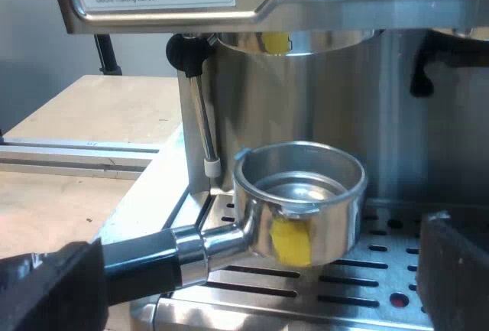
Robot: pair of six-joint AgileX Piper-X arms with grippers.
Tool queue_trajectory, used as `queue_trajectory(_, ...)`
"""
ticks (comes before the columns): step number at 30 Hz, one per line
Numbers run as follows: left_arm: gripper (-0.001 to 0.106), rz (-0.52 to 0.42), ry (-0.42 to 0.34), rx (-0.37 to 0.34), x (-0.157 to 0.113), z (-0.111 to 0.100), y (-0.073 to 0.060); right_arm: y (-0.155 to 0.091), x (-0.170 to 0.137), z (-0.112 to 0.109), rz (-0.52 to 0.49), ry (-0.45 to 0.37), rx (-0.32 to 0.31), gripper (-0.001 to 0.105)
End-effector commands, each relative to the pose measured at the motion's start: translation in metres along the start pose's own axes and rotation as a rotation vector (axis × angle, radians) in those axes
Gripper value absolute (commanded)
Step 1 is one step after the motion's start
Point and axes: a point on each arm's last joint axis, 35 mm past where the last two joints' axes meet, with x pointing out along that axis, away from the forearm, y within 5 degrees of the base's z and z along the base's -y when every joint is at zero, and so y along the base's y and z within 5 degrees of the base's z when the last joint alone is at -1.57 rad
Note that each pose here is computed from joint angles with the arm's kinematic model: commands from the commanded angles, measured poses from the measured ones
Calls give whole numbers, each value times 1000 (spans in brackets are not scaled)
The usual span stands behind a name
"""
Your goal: Put the handle in the coffee machine
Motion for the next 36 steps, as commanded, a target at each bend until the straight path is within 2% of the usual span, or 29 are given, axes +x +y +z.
queue_trajectory(1,0,-10,-54,74,-6,16,3,-2,1,3,-3,-4,10,83)
queue_trajectory(7,0,-20,-34,97,-4,29,13,-2,1,3,-3,-4,10,83)
queue_trajectory(10,0,-29,-45,83,-4,29,22,-2,1,3,-3,-4,10,83)
queue_trajectory(15,0,-24,-63,73,-8,27,29,-2,1,3,-3,-4,10,83)
queue_trajectory(17,0,-13,-74,82,-10,26,32,-2,1,3,-3,-4,10,83)
queue_trajectory(19,0,-21,-102,145,-12,24,38,-2,1,3,-3,-4,10,83)
queue_trajectory(25,0,-63,-128,143,-4,26,46,-2,1,3,-3,-4,10,83)
queue_trajectory(31,0,-64,-126,171,-2,30,52,-2,1,3,-3,-4,10,83)
queue_trajectory(36,0,-79,-114,165,3,32,58,-2,1,3,-3,-4,10,83)
